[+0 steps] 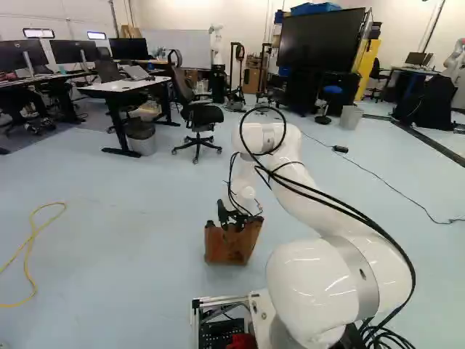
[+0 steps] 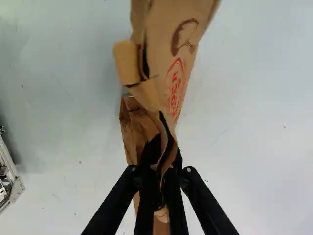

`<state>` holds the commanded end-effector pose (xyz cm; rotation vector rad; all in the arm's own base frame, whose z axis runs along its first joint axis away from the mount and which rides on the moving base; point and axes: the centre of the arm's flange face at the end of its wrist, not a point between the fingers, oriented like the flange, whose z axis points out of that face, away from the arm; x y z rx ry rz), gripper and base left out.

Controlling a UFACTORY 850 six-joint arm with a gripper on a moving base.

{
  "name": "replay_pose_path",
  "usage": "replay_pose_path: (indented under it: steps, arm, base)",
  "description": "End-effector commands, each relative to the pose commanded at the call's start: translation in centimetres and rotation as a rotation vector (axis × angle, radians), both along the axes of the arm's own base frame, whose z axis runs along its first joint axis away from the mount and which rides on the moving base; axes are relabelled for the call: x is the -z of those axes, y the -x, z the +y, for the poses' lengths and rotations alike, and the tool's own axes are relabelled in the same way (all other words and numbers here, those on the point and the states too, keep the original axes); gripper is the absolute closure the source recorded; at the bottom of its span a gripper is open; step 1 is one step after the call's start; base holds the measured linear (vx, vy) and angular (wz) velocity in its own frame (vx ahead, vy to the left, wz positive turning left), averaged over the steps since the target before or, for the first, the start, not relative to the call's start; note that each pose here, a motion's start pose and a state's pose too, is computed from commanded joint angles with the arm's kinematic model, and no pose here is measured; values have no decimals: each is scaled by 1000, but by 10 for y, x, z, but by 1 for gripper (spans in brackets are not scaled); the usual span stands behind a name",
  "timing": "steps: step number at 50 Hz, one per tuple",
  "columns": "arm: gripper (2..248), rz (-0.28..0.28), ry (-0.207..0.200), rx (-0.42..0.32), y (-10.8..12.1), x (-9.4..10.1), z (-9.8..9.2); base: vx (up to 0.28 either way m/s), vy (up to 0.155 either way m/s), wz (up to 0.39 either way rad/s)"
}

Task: Pick up the grocery bag from the ground

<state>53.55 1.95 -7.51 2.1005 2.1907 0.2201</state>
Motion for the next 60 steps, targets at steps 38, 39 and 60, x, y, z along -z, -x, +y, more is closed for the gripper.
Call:
replay_pose_path:
  steps: [38,39,60]
  arm:
    - [226,-4,0,-19,15,-58,9]
    - [226,-3,0,-20,16,-59,10]
    - [226,-3,0,-35,30,-91,17]
  base:
    - [0,0,0]
    - [0,0,0]
    - [0,0,0]
